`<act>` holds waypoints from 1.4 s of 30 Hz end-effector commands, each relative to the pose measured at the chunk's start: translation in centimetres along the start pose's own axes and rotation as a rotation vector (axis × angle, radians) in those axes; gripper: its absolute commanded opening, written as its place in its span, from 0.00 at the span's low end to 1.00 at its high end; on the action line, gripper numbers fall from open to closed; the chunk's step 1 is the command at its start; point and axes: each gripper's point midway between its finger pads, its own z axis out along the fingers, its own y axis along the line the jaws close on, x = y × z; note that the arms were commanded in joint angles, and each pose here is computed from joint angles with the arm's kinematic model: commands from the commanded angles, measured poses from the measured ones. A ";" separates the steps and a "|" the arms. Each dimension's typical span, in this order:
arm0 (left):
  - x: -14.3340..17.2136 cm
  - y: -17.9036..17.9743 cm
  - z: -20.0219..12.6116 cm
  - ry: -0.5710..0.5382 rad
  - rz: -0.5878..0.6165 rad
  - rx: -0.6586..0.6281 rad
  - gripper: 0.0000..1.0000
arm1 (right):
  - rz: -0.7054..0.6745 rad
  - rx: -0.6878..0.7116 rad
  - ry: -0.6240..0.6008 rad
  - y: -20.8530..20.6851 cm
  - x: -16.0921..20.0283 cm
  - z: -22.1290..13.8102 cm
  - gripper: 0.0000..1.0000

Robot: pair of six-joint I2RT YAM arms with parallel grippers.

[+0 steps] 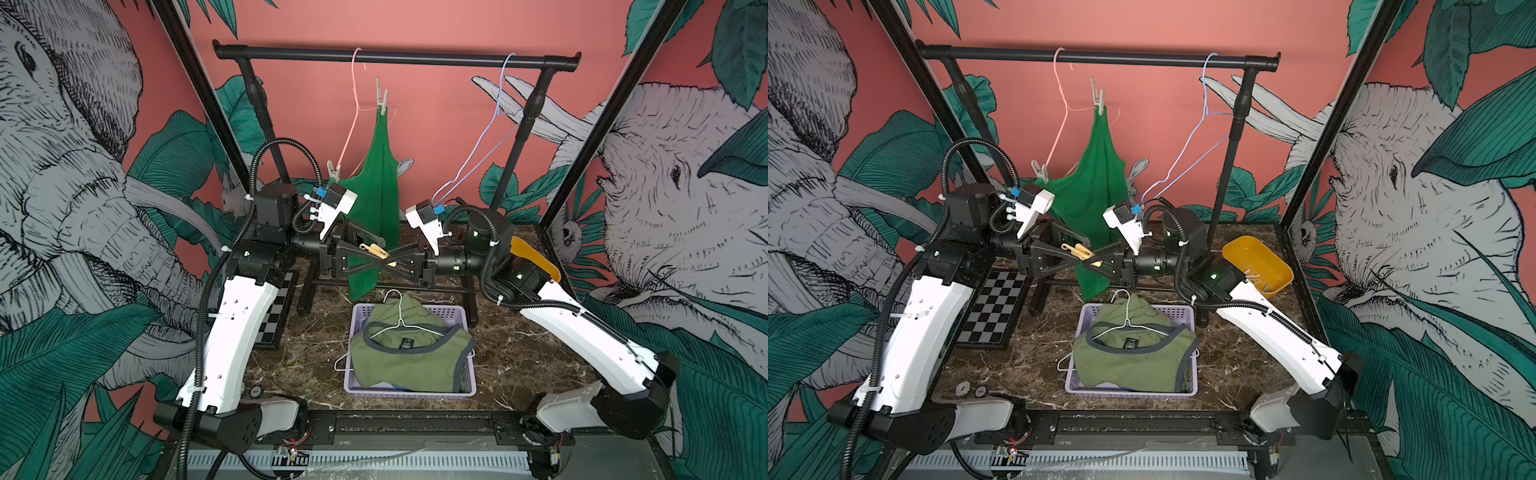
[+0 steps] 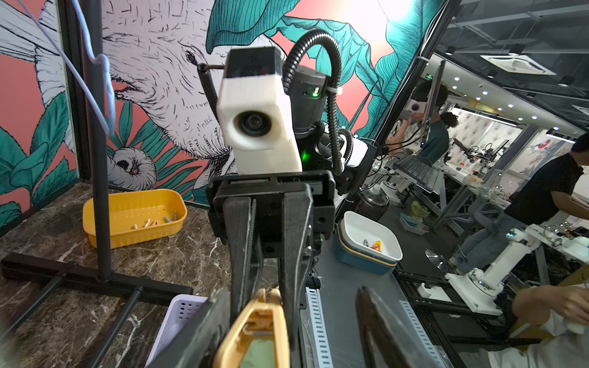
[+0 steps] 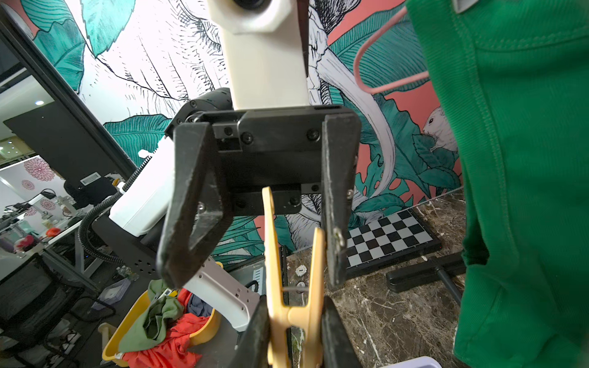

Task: Remove the clothespins securing tank tops to the hanger
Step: Place the clothespin in the storage box.

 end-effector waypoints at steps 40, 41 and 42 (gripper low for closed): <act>3.3 -0.5 -1.1 0.072 0.101 -0.197 0.74 | 0.709 1.362 -0.331 -29.1 17.9 -37.3 0.00; 3.6 -0.7 -1.1 0.081 0.103 -0.204 0.74 | 0.732 1.366 -0.348 -29.9 18.2 -38.0 0.00; 4.0 -1.0 -1.2 0.093 0.108 -0.211 0.74 | 0.764 1.367 -0.366 -30.9 18.6 -38.7 0.00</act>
